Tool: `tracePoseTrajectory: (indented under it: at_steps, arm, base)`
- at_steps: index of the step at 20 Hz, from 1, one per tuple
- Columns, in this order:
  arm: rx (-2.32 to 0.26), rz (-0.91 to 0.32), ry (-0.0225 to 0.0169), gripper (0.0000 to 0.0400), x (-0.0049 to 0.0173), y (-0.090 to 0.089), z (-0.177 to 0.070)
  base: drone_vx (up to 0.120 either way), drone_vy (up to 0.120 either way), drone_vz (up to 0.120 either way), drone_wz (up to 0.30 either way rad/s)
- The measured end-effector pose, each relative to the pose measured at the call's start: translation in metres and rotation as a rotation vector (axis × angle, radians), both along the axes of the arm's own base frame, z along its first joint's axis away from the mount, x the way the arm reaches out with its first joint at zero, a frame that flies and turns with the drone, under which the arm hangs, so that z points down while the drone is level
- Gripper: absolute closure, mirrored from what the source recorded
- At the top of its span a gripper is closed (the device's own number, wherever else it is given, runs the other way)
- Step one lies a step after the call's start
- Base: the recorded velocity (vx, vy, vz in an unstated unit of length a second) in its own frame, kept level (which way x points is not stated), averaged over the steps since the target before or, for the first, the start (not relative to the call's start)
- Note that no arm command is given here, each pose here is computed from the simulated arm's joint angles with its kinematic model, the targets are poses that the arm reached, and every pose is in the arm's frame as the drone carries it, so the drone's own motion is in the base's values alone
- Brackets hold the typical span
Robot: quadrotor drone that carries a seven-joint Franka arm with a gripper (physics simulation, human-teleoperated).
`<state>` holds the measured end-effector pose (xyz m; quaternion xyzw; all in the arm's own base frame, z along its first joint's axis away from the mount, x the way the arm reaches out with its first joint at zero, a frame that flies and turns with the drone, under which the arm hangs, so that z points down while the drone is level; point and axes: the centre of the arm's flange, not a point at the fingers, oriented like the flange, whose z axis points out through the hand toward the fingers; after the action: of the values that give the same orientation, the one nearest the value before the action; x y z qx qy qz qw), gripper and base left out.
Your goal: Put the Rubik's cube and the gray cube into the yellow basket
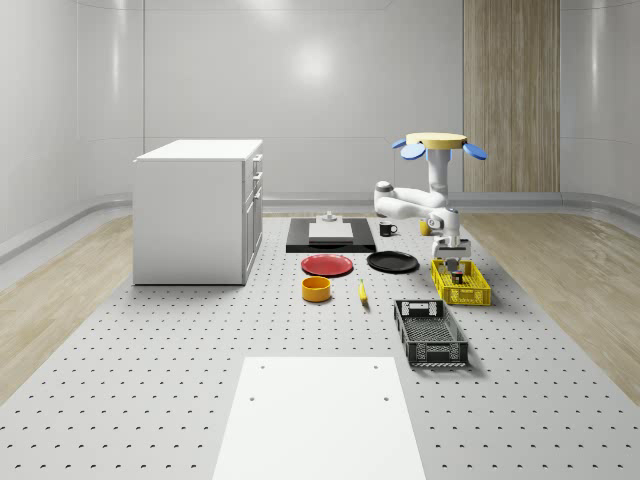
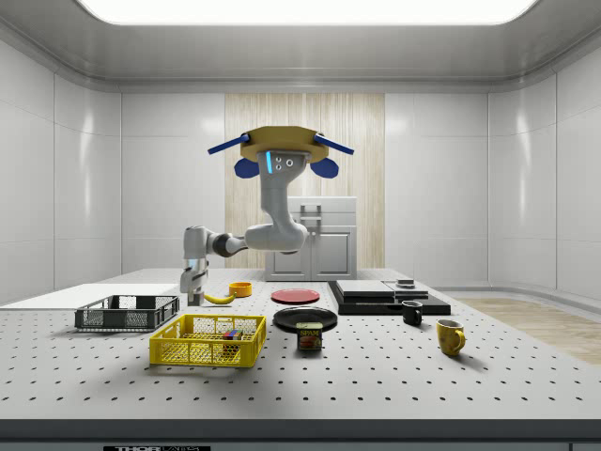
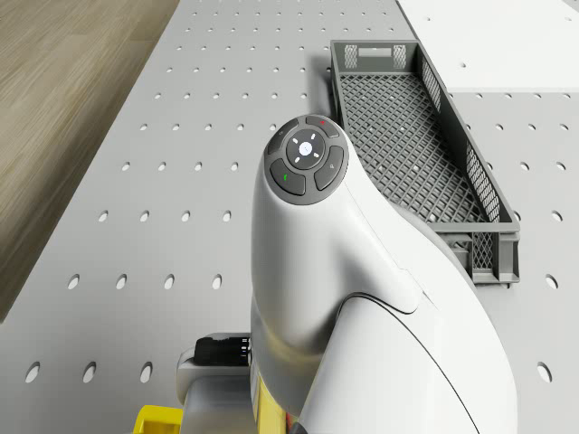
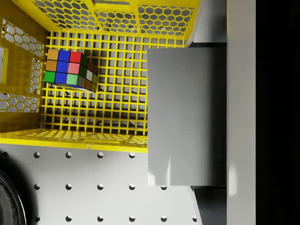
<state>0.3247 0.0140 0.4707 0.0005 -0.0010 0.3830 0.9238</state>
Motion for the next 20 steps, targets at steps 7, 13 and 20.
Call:
tracePoseTrajectory:
  at_steps: [7, 13, 20]
  arm:
    - [0.0, 0.0, 0.0, 0.0149, 0.0, 0.0, 0.0]
    - [0.0, 0.0, 0.0, 0.0149, 0.0, 0.0, 0.01]
    - [0.0, 0.0, -0.0001, 0.0149, 0.0, 0.0, 0.036]
  base:
    - [0.0, 0.12, -0.12, 0.0]
    - [0.0, 0.007, -0.027, 0.0]
    - [0.0, 0.0, 0.0, 0.0]
